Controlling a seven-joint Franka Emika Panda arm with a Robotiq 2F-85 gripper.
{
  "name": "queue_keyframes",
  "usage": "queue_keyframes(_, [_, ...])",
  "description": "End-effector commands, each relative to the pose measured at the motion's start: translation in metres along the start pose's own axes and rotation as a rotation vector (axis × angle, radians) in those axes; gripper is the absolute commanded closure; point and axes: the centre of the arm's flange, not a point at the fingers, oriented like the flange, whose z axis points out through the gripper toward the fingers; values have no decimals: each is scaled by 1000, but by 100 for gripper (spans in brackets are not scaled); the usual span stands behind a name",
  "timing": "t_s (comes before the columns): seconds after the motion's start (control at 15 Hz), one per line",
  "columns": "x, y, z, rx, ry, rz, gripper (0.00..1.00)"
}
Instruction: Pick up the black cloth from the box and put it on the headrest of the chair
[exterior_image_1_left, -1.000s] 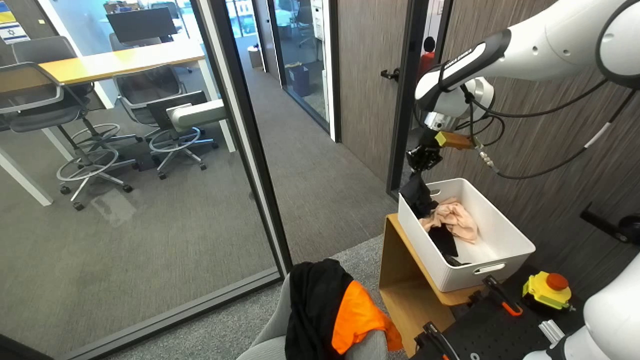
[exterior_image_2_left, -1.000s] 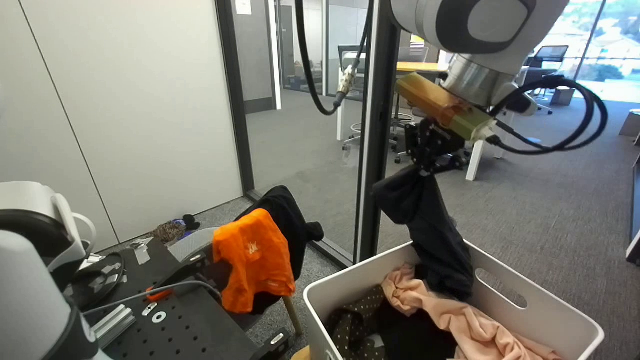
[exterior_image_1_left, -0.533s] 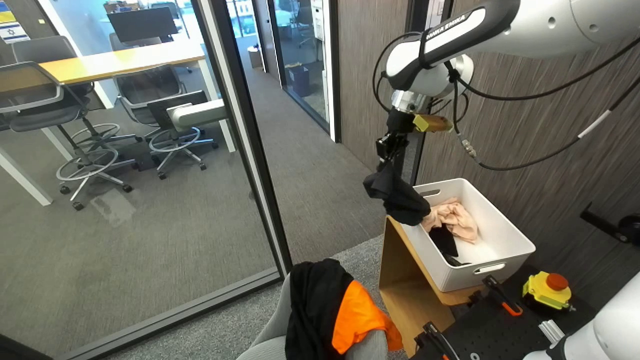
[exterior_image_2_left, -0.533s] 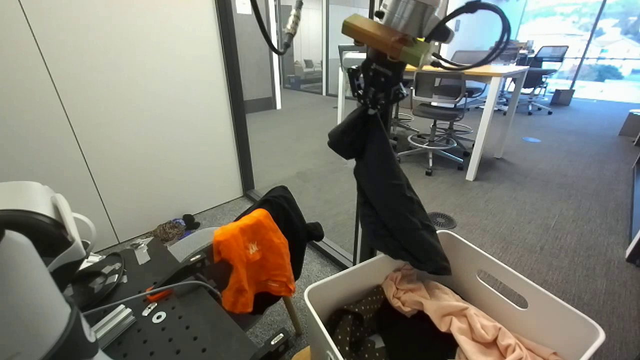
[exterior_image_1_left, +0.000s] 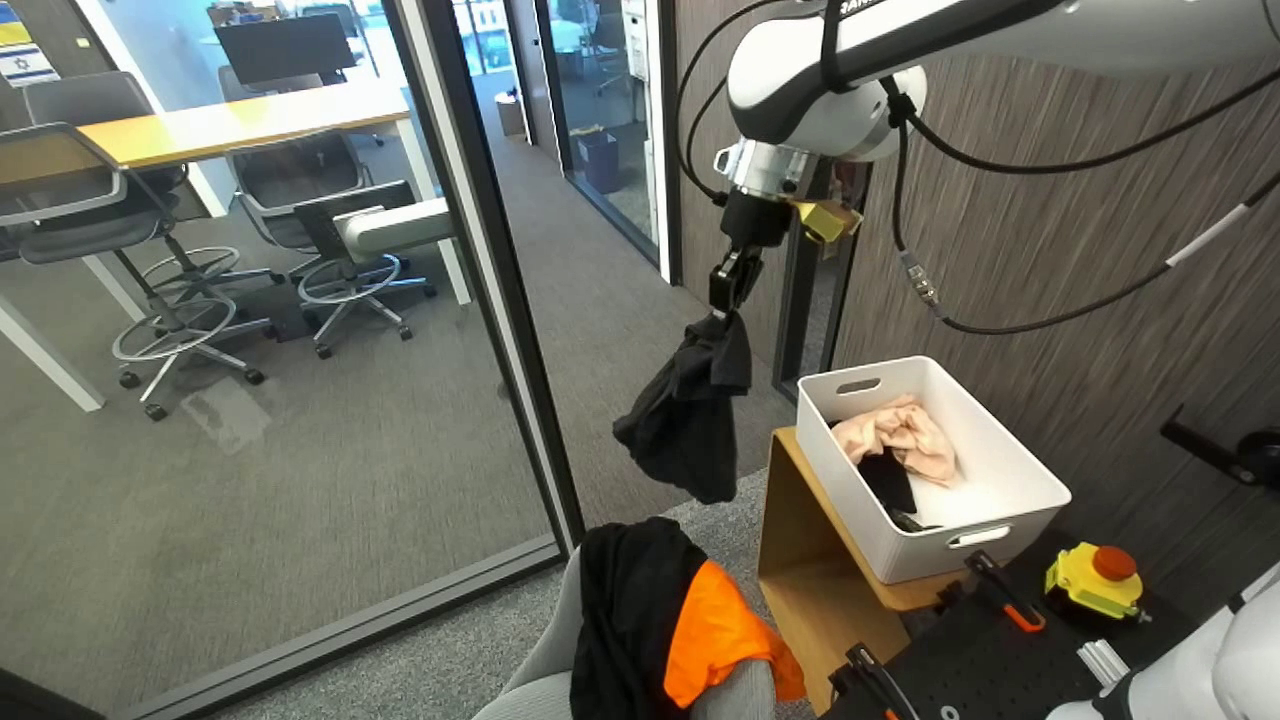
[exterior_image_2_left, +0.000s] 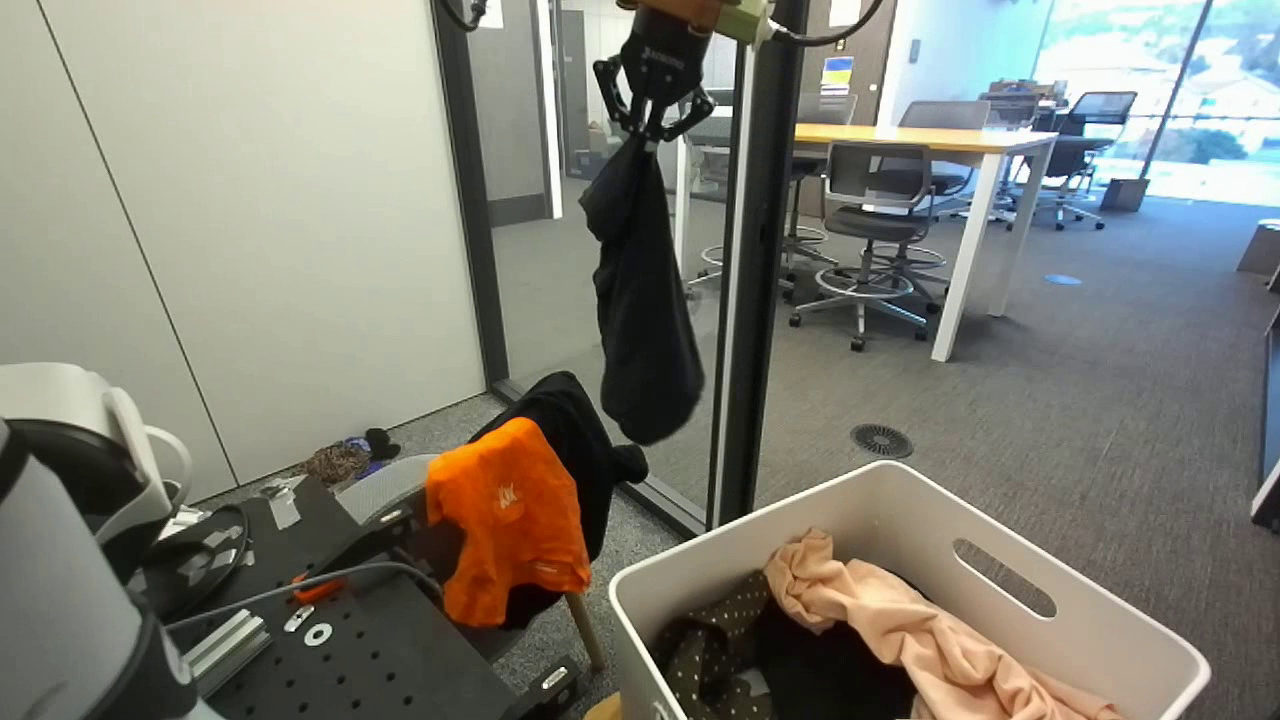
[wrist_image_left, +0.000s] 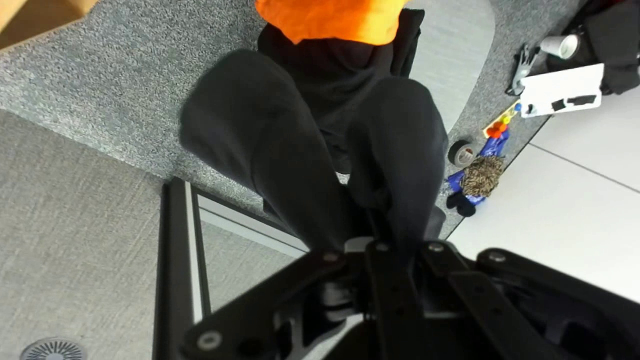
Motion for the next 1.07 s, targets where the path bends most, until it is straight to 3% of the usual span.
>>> queue_keyframes(0.0, [-5,-32,-11,21,1,-132,96])
queue_keyframes(0.47, [-24,-60,7,30,-35,-230,96])
queue_keyframes(1.0, [14,-78,47,66,-110,-295,96])
